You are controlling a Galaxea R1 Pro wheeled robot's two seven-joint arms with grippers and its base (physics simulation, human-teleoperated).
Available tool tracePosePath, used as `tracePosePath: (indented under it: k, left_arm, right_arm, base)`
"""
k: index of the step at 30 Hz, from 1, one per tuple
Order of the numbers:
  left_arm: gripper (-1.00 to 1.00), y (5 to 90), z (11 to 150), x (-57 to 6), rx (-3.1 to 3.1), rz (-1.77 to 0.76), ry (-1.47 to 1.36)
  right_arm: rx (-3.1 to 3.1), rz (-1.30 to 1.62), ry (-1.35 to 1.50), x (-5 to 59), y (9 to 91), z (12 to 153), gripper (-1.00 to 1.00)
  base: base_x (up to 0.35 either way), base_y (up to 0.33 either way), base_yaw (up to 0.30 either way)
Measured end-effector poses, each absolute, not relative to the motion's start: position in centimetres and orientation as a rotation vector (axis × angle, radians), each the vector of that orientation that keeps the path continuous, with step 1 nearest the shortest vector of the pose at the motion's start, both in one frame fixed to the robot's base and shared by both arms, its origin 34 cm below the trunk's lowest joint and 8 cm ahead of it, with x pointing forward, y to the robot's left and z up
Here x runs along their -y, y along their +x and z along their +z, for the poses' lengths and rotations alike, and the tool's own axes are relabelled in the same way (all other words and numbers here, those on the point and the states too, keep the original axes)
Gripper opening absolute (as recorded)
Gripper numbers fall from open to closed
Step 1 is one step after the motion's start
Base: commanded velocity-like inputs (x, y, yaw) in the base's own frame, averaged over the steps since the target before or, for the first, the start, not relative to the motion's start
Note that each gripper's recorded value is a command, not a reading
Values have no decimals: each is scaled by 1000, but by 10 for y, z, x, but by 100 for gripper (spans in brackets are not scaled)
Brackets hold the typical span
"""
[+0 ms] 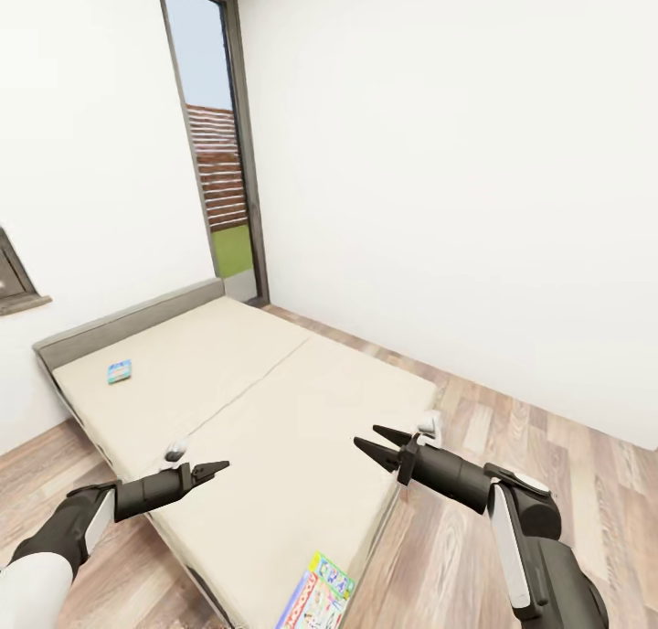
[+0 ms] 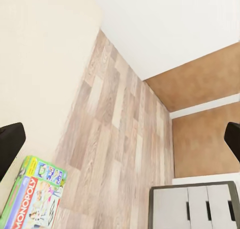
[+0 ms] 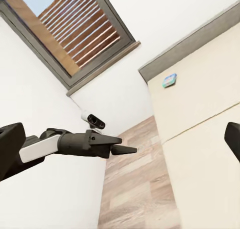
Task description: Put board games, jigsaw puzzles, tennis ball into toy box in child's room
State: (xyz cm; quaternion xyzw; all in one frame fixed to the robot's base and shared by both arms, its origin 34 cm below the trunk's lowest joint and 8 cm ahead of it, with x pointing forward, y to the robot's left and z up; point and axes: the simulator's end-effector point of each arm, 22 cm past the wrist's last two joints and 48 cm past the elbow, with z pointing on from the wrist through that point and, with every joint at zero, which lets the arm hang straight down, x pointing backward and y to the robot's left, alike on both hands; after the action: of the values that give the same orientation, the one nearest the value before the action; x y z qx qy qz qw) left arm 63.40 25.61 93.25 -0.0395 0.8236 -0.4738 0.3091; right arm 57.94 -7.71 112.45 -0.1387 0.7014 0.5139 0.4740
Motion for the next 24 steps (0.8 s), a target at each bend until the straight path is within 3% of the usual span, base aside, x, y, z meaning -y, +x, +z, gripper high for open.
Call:
tracePosePath:
  k: [14, 24]
  left_arm:
    - [100, 634, 936, -249, -2168, -1261, -96]
    - [100, 635, 940, -250, -2163, -1260, -92]
  right_arm:
    - [-1708, 1254, -345, 77, 578, 1129, 100]
    - [-1702, 1252, -349, 77, 577, 1132, 100]
  base:
    - [0, -10, 269]
    - [0, -208, 269]
